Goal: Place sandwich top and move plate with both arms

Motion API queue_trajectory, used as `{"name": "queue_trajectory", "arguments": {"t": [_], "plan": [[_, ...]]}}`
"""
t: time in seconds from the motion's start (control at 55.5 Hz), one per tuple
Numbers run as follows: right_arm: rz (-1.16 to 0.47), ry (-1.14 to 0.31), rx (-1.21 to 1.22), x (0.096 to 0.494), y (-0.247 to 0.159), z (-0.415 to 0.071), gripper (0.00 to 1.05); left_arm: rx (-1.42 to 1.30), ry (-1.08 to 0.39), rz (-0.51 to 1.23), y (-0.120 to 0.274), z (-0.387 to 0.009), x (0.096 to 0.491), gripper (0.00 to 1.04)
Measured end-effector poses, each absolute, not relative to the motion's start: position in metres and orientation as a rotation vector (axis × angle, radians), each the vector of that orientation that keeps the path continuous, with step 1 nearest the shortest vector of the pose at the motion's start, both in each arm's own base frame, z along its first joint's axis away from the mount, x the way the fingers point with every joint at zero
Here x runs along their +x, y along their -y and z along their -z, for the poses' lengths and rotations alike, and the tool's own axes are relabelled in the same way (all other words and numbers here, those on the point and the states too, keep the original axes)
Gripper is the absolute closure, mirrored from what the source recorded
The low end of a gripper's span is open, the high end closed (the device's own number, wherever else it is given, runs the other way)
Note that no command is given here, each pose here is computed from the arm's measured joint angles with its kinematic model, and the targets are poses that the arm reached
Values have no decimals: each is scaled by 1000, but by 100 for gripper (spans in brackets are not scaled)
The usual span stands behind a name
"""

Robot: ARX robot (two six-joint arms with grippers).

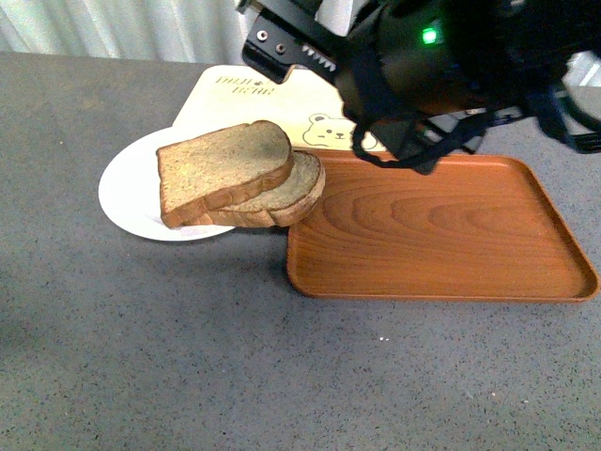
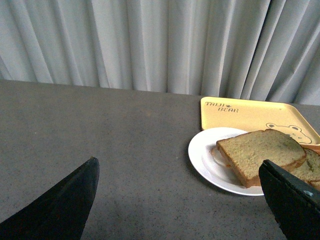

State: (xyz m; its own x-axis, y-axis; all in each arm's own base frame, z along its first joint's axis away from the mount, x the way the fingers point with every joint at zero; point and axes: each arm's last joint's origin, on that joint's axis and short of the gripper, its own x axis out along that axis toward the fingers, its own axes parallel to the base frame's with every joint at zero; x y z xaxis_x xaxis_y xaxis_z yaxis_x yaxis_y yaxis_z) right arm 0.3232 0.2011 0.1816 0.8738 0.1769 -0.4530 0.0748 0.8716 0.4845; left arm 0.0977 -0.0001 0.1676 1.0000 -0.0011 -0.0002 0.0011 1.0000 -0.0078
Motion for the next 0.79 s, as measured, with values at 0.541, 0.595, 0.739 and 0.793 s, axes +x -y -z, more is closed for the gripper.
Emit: {"name": "queue_trajectory", "arguments": {"t": [0.541,0.595,0.739,0.793], "plan": [[-14,-15,16,210,-53,-178,103,-8,0,1,0,-168,98,9],[-16,-8,8,201,-45,-178,103,-8,0,1,0,-168,98,9],[-5,-14,4,178,-27,-169,103,-8,0,1,0,-168,98,9],[-5,-1,6,173,-23,-166,103,-8,0,1,0,-168,98,9]]}}
